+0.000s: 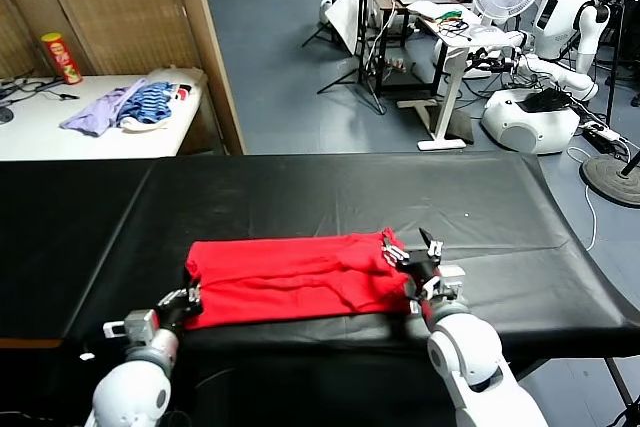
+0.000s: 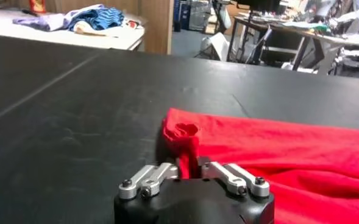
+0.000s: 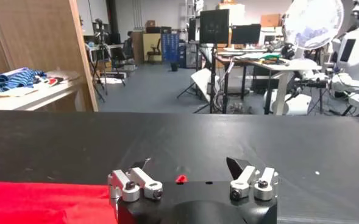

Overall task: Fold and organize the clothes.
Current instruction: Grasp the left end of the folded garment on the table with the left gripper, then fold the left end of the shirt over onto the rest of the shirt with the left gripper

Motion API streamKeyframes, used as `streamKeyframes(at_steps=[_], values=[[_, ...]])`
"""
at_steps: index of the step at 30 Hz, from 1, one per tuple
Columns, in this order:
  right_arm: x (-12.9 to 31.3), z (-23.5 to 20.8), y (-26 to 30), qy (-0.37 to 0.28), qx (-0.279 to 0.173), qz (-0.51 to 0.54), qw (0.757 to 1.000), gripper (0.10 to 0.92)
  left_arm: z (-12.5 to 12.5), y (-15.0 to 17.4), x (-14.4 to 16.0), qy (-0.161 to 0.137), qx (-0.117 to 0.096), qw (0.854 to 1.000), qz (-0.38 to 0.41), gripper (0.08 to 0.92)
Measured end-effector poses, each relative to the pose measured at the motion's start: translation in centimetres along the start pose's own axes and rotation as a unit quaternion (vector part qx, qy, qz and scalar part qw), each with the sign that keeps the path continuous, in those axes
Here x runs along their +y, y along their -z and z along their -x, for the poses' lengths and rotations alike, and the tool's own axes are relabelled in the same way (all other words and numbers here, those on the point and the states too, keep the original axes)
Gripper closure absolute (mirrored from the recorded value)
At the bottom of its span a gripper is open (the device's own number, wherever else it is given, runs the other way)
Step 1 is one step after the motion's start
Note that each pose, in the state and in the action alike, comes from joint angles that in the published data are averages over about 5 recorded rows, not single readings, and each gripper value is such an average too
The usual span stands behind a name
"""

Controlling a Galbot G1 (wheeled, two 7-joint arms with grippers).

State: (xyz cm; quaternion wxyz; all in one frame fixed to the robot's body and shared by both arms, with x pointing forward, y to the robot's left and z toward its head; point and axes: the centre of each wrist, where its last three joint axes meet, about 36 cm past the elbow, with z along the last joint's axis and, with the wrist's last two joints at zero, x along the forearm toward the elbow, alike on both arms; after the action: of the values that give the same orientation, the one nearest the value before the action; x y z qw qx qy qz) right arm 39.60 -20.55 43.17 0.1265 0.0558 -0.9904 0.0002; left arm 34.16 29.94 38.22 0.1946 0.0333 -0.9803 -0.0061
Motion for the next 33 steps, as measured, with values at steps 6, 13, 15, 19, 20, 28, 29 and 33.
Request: streamKeyframes(at_steps=[6,13,15,19,20,28,29,33], values=[[-0.1,-0.3,0.3,-0.003,-0.002,0.001,1.000,0.224,1.3,0.2,3.0,0.060,-0.042,0.987,0.141,0.842],[0.5,-0.6,0.1,-0.001,0.001,0.005,1.000,0.224,1.7,1.6,8.2,0.116,-0.055,0.948,0.291,0.842],[0.6,-0.7,0.0,-0.001,0.002,0.005,1.000,0.224,1.3,1.9,8.0,0.111,-0.046,0.949,0.292,0.842],[0.7,-1.1,-0.2,-0.004,0.004,0.001,1.000,0.224,0.5,3.1,5.2,0.079,-0.033,0.965,0.246,0.842],[0.7,-1.2,-0.3,-0.006,0.004,0.000,1.000,0.224,0.2,3.5,4.2,0.066,-0.032,0.972,0.224,0.842],[0.2,-2.0,-0.7,-0.020,0.009,0.000,1.000,0.224,-0.9,6.4,-3.6,-0.056,-0.006,0.998,0.010,0.842],[0.1,-2.0,-0.7,-0.021,0.009,0.000,1.000,0.224,-0.8,6.6,-4.4,-0.068,-0.005,0.998,-0.009,0.842],[-0.1,-2.0,-0.8,-0.025,0.010,-0.001,1.000,0.224,-0.4,7.5,-6.9,-0.111,-0.005,0.992,-0.065,0.842]])
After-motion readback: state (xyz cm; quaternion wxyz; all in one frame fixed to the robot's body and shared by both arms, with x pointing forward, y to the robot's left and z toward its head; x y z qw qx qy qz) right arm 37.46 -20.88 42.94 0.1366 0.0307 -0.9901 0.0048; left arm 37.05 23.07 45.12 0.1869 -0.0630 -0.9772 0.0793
